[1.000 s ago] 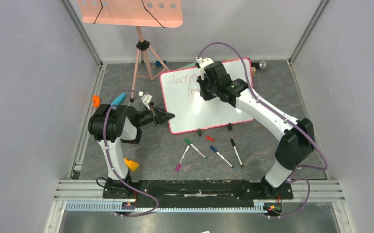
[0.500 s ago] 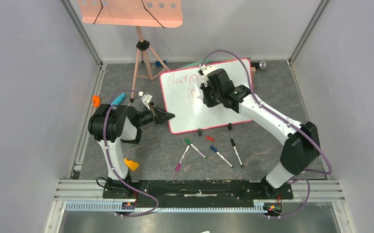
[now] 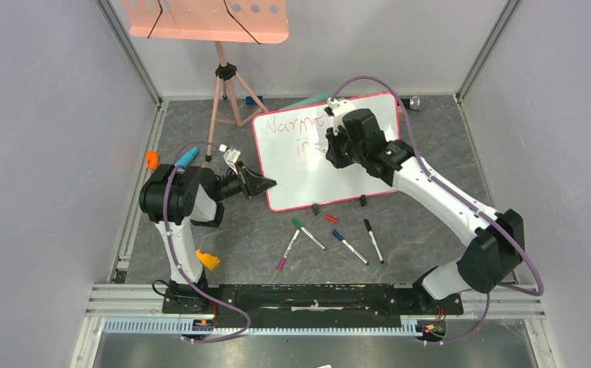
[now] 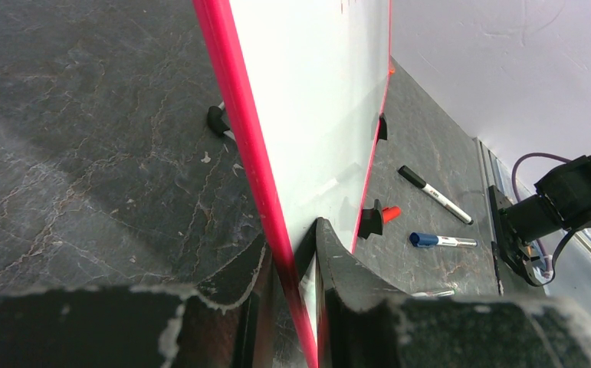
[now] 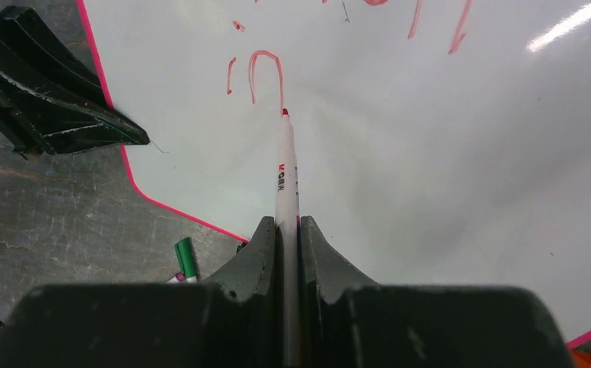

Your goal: Write a sentence on the whiteboard

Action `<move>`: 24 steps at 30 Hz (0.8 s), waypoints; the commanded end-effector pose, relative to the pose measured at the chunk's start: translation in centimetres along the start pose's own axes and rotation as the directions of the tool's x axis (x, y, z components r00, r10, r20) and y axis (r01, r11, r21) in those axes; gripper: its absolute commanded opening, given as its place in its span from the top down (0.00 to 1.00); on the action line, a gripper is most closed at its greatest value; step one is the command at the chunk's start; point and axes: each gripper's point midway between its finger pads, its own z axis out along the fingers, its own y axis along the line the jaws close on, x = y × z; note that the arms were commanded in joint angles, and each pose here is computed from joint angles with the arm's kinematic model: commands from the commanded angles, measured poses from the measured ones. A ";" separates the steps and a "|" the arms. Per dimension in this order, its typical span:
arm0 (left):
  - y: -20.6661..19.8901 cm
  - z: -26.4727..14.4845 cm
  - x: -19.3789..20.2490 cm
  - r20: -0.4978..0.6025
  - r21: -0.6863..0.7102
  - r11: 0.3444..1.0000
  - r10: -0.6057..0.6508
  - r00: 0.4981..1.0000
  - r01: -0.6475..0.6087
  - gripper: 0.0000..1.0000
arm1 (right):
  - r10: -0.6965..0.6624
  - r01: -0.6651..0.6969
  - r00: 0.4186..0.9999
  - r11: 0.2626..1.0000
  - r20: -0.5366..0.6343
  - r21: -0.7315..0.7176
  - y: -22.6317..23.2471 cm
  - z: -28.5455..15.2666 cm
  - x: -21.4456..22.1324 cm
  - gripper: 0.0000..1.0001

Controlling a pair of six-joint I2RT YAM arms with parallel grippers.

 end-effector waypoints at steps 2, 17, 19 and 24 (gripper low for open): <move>3.4 -0.2 -2.5 0.100 -0.152 0.981 0.139 0.985 -0.122 0.94 | 0.019 -0.022 0.997 0.999 0.070 0.046 -1.0 -2.1 -0.2 1.00; 3.3 -0.2 -2.2 0.096 -0.151 0.982 0.128 0.987 -0.113 0.93 | 0.022 -0.030 0.997 0.994 0.072 0.107 -2.0 -1.4 -0.9 1.00; 3.3 -0.2 -2.0 0.093 -0.152 0.982 0.125 0.988 -0.110 0.93 | 0.020 -0.027 0.997 0.995 0.068 0.094 -1.8 -1.0 -1.0 1.00; 3.3 -0.3 -2.0 0.093 -0.153 0.982 0.127 0.988 -0.111 0.93 | 0.009 -0.014 0.998 0.997 0.066 0.081 -1.4 -0.4 -1.6 1.00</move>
